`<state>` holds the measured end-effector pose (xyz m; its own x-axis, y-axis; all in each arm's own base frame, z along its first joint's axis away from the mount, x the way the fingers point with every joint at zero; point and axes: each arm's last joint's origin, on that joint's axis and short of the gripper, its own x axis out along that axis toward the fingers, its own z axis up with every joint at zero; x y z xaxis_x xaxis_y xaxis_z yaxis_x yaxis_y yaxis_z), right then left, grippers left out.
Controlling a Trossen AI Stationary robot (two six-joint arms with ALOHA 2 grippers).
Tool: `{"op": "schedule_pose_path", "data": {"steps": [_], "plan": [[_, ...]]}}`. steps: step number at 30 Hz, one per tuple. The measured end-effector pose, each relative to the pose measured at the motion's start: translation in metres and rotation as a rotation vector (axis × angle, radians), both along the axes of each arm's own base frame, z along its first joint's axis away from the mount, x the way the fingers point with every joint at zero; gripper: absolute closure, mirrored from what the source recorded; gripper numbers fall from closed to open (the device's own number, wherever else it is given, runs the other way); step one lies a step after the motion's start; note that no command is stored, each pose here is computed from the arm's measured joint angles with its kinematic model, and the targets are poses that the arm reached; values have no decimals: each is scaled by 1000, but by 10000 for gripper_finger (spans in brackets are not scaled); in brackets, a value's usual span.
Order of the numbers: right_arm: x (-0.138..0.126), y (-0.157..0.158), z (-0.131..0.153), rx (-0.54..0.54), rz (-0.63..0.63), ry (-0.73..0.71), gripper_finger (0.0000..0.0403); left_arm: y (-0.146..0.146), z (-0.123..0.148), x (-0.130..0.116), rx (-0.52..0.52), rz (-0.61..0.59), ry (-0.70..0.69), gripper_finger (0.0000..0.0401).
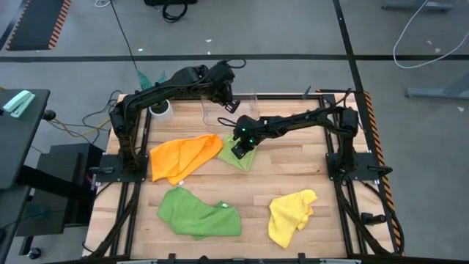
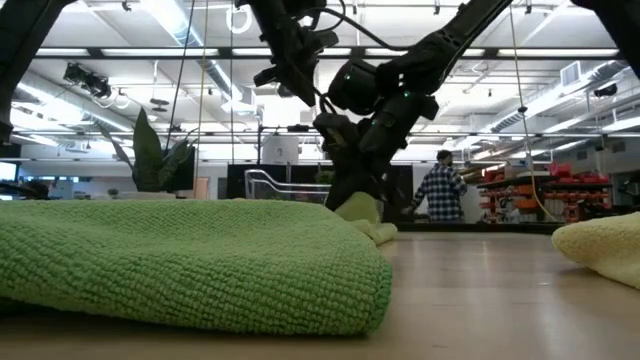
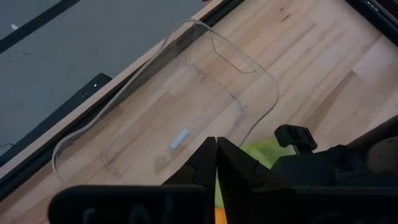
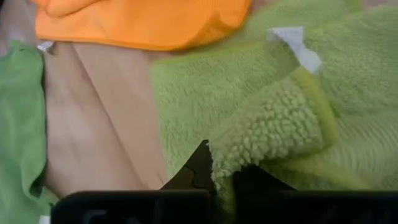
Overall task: Fold microfiber towels
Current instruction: Fold the light green microfiber cloth
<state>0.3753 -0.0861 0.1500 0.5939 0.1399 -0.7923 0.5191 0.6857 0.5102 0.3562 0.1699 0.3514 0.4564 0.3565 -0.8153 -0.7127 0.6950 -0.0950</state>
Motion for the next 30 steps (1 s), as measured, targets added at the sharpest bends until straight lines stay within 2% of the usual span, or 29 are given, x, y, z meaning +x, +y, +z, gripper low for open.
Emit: {"op": "schedule_pose_path", "data": {"steps": [9,16,23,30], "plan": [[5,0,7,-27,54,-90,323,0,0,0,-1,0,1,374],[6,5,6,1,114,-97,275,-1,0,0,2,-6,2,382],[8,17,9,-41,205,-129,264,0,0,0,4,-8,4,385],[7,8,10,-52,168,-137,264,0,0,0,3,-8,5,377]]}}
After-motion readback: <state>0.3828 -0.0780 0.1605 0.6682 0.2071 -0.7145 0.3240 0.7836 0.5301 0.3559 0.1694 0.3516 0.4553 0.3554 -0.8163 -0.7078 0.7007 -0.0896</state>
